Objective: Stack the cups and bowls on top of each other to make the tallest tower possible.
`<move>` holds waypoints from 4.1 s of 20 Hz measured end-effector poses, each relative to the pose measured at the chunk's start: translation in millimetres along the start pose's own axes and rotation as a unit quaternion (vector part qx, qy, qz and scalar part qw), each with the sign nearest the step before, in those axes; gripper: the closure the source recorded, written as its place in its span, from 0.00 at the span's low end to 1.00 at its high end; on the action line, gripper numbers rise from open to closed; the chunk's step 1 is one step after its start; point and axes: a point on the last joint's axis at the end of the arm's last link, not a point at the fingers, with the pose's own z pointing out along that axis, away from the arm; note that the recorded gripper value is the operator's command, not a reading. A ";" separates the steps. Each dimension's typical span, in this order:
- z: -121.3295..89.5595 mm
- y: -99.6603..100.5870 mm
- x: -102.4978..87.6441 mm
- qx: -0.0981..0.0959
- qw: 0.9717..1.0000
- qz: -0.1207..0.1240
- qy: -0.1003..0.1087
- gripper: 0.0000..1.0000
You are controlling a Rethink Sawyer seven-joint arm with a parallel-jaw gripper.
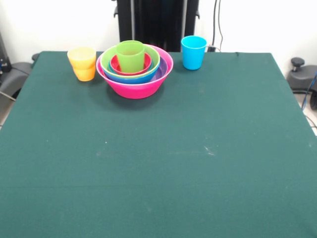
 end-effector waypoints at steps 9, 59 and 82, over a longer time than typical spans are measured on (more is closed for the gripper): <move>-20.1 26.2 -35.8 0.002 0.999 -0.036 -0.006 0.00; -57.4 240.3 -191.6 -0.106 0.985 -0.121 -0.068 0.00; 80.3 188.9 -193.0 -0.116 0.984 -0.053 -0.121 0.00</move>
